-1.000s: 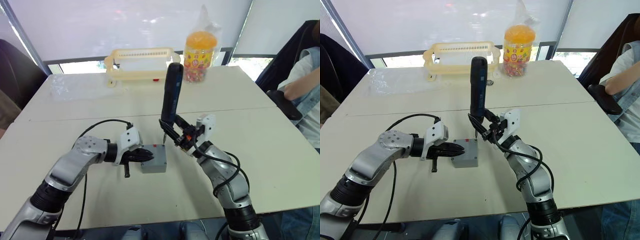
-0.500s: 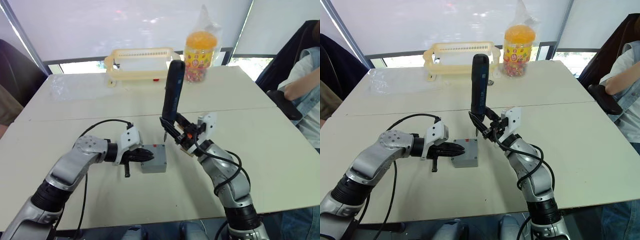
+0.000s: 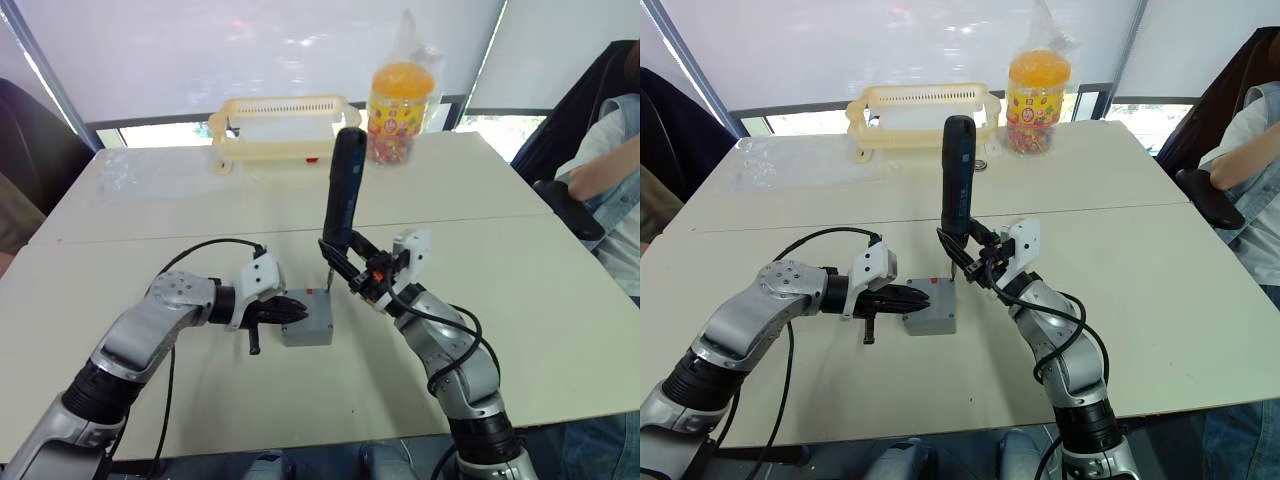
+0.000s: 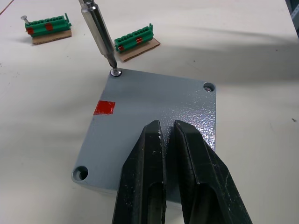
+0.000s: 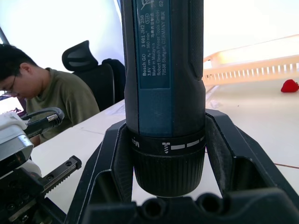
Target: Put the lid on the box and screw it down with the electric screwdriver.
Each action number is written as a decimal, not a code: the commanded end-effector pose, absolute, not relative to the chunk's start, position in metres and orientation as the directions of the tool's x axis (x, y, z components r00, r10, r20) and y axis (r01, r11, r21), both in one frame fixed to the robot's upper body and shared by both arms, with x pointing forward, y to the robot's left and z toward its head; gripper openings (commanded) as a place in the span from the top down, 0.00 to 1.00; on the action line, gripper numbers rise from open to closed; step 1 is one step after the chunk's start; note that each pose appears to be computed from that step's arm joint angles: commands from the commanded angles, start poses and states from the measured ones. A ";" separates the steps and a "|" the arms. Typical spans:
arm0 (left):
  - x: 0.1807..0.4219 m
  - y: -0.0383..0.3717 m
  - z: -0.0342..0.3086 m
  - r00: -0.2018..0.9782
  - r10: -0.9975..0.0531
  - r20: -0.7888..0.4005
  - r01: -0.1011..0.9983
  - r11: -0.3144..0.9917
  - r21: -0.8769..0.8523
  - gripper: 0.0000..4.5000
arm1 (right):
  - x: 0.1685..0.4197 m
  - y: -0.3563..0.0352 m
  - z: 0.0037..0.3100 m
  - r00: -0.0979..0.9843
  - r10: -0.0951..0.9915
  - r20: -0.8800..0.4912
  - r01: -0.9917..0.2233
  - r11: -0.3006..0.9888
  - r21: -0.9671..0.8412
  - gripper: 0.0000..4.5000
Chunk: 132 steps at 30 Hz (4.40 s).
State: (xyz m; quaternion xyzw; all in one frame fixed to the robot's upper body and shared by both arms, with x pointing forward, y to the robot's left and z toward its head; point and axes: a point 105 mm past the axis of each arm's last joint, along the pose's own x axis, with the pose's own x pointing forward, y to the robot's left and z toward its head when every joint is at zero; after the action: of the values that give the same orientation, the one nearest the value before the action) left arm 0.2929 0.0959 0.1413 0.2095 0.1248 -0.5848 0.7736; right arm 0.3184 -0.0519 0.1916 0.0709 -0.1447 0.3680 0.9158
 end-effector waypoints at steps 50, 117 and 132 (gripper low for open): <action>0.288 0.098 0.127 0.277 -0.834 -0.478 0.961 0.240 0.138 0.91 | 0.311 -0.042 0.205 0.654 0.645 0.395 -0.684 0.728 -0.056 0.60; 0.287 0.099 0.120 0.282 -0.821 -0.497 0.959 0.249 0.133 0.91 | 0.311 -0.033 0.137 0.702 0.694 0.158 -0.692 0.718 -0.076 0.60; 0.286 0.100 0.120 0.285 -0.820 -0.496 0.958 0.253 0.132 0.91 | 0.318 -0.035 0.128 0.718 0.679 0.154 -0.672 0.733 -0.102 0.60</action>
State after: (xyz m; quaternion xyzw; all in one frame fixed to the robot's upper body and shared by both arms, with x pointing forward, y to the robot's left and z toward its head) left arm 0.2878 0.0966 0.1301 0.2096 0.1429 -0.5783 0.7754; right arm 0.3134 -0.0331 0.1661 -0.0159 -0.1620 0.3693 0.9149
